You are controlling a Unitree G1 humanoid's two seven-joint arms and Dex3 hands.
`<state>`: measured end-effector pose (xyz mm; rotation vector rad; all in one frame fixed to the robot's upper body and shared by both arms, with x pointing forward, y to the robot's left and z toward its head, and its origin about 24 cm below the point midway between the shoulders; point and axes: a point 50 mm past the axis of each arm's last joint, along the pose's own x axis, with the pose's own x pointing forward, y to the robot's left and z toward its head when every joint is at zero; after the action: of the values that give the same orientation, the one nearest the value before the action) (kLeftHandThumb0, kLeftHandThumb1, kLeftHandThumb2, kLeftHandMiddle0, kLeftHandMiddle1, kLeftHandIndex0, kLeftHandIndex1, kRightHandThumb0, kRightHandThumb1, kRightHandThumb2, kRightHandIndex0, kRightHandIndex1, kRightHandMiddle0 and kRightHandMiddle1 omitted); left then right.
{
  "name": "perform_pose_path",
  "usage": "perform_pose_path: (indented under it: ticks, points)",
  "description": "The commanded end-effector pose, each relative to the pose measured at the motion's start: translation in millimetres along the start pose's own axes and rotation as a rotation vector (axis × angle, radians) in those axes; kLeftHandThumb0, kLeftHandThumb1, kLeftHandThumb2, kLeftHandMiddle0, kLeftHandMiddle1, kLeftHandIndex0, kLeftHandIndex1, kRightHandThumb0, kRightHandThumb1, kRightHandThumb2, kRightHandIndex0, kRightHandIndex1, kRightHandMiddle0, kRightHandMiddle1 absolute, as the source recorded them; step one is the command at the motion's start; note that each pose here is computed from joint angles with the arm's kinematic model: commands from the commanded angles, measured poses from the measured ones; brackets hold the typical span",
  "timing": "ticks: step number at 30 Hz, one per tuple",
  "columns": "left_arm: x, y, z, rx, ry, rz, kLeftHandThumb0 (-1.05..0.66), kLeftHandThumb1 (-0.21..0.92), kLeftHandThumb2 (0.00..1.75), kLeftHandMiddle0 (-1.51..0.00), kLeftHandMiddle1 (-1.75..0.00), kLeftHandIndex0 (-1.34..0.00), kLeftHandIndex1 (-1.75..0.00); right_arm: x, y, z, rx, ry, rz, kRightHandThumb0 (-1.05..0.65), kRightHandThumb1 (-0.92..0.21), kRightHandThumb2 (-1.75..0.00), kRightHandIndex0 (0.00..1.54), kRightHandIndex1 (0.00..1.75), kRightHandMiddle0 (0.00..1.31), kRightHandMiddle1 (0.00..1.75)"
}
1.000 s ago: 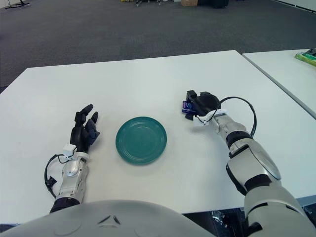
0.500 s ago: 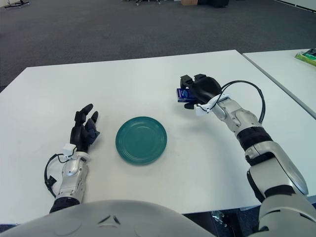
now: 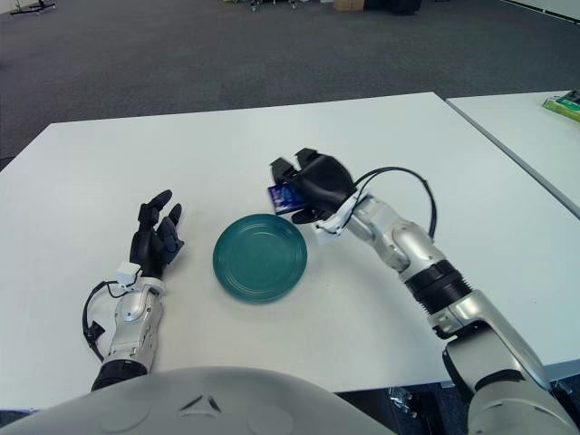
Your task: Put the gum into the plate.
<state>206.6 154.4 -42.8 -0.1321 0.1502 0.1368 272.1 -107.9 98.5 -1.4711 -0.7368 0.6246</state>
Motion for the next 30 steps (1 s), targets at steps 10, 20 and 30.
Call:
perform_pose_path:
  ticks: [10, 20, 30]
  points:
    - [-71.9, 9.9, -86.9, -0.022, 0.448, 0.089, -0.72, 0.92, 0.88, -0.46, -0.01, -0.07, -0.90, -5.5, -9.0, 66.8, -0.051, -0.289, 0.047, -0.46, -0.39, -1.22, 1.21, 1.75, 0.56, 1.75]
    - [-74.6, 8.1, -89.3, -0.074, 0.447, 0.073, -0.70, 0.92, 0.84, -0.38, 0.00, -0.01, -0.87, -4.0, -9.4, 86.3, -0.001, -0.420, 0.112, -0.46, -0.39, -1.22, 1.23, 1.75, 0.56, 1.75]
    - [-73.5, 2.9, -91.4, -0.107, 0.454, 0.070, -0.68, 0.92, 0.86, -0.36, 0.00, 0.00, -0.83, -1.8, 19.3, 97.0, 0.039, -0.483, 0.156, -0.42, -0.53, -1.04, 1.16, 1.75, 0.45, 1.75]
